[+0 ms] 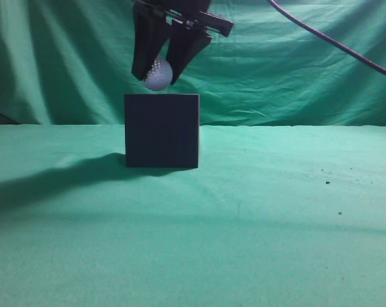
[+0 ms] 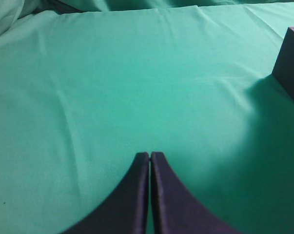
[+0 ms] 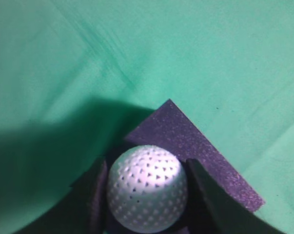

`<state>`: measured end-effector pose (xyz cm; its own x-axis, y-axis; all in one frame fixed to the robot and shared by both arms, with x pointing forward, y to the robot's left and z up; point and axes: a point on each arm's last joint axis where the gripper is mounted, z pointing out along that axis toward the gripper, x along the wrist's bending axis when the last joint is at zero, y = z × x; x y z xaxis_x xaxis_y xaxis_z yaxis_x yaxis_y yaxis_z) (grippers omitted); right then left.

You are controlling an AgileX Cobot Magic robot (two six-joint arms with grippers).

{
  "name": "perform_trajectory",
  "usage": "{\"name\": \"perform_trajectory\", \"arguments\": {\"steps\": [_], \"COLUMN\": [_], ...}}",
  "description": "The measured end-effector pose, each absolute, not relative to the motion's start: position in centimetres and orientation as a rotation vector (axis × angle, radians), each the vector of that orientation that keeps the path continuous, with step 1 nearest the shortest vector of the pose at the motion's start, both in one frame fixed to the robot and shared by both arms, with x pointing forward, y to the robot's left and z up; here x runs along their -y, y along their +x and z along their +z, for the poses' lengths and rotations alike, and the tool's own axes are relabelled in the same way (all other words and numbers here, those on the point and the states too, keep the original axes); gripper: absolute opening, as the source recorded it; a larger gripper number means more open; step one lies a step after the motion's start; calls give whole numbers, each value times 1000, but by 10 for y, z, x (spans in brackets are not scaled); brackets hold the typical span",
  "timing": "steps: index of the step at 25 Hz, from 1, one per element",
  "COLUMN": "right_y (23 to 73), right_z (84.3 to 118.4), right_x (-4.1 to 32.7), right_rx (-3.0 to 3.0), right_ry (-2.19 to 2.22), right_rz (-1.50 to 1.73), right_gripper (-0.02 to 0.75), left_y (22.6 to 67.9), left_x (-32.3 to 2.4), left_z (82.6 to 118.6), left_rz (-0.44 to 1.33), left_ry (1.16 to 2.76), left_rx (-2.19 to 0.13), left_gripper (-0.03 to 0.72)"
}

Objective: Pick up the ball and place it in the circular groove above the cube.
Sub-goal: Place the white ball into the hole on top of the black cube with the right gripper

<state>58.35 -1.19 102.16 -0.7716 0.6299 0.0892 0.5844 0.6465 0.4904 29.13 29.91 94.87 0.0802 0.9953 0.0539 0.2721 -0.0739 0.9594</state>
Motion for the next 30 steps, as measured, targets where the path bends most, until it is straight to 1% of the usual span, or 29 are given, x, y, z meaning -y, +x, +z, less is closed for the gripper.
{"name": "perform_trajectory", "arguments": {"steps": [6,10,11,14,15,19,20,21,23,25,27,29,30], "right_y": [585,586,586,588,589,592,593,592,591,588,587,585,583], "right_z": [1022,1014,1012,1015,1017,1036,1043,1050,1069,1085,1102,1115,1120], "right_x": [14,13,13,12,11,8,8,10,13,21,26,31,33], "right_rx": [-2763,-2783,-2789,-2782,-2777,-2759,-2753,-2750,-2732,-2724,-2689,-2650,-2641], "right_ry": [990,994,996,992,987,966,963,968,992,1025,1043,1052,1058], "right_rz": [736,702,693,705,711,745,749,737,712,633,597,600,606], "right_gripper": [311,311,371,464,456,456,497,482,482,370,243,98,57], "left_y": [291,291,291,291,291,291,291,291,291,291,291,291,291], "left_x": [-299,-299,-299,-299,-299,-299,-299,-299,-299,-299,-299,-299,-299], "left_z": [949,949,949,949,949,949,949,949,949,949,949,949,949], "left_rz": [1058,1058,1058,1058,1058,1058,1058,1058,1058,1058,1058,1058,1058], "left_ry": [1494,1494,1494,1494,1494,1494,1494,1494,1494,1494,1494,1494,1494], "left_rx": [-1324,-1324,-1324,-1324,-1324,-1324,-1324,-1324,-1324,-1324,-1324,-1324,-1324], "left_gripper": [0,0,0,0,0,0,0,0,0,0,0,0,0]}}
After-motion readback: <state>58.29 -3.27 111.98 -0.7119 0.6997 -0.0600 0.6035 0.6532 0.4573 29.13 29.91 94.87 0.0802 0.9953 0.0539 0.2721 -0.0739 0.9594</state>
